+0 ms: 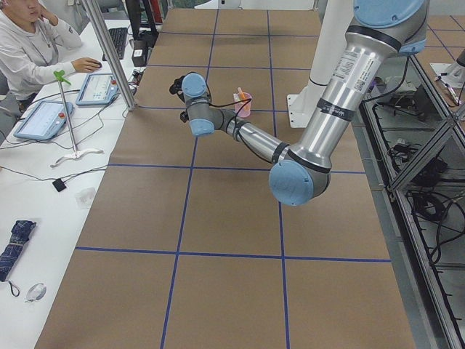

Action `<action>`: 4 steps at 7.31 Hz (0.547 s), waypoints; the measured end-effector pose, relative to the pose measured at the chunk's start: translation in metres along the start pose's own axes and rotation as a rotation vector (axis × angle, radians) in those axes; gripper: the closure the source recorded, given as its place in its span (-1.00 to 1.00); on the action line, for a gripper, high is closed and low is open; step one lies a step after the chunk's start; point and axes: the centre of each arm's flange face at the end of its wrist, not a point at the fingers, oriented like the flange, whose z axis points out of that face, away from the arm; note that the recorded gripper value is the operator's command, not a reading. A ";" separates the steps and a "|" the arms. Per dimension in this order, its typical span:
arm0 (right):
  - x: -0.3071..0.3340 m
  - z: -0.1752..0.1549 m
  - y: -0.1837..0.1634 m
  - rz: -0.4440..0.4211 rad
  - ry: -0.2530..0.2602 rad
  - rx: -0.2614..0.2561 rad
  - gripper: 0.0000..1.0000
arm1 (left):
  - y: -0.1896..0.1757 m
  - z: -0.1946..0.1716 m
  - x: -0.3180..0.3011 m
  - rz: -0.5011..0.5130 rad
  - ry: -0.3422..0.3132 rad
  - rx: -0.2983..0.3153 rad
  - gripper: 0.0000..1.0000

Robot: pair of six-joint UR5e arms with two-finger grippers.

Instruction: Collect pens into pen holder

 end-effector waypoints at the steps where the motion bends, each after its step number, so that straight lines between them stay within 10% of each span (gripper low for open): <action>1: 0.014 0.005 0.019 0.018 0.000 -0.012 -0.99 | 0.017 -0.030 -0.048 0.006 -0.062 -0.049 -0.98; 4: 0.028 0.013 0.039 0.046 0.000 -0.030 -0.99 | 0.070 -0.137 -0.175 0.034 -0.231 -0.221 -0.99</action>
